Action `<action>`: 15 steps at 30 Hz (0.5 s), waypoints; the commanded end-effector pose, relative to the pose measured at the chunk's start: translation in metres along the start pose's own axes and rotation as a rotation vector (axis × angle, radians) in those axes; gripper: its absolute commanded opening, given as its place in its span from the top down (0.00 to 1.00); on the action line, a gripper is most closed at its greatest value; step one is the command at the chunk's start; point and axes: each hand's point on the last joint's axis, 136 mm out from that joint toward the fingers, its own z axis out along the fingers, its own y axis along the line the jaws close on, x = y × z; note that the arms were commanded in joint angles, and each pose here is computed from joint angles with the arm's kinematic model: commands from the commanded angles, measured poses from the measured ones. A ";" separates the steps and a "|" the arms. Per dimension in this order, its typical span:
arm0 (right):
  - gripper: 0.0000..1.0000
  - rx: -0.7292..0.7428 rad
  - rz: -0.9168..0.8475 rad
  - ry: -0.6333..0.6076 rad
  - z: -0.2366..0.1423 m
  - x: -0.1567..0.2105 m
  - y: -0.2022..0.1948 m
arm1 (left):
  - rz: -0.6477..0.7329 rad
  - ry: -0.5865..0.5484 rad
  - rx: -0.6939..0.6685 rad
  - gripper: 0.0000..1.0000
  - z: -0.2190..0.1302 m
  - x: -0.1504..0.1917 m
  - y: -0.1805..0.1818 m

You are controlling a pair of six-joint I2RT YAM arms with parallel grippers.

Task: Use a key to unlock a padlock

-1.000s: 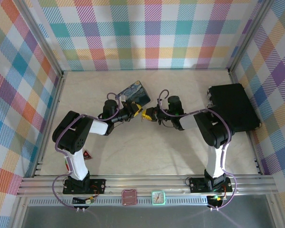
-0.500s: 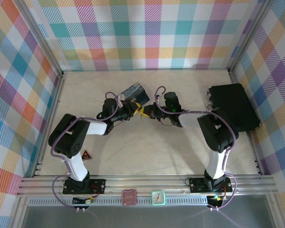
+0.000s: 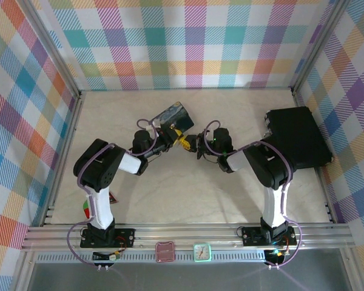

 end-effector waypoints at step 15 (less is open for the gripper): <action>1.00 -0.441 0.400 -0.040 0.006 0.024 0.095 | 0.107 0.081 0.105 1.00 0.011 0.036 -0.019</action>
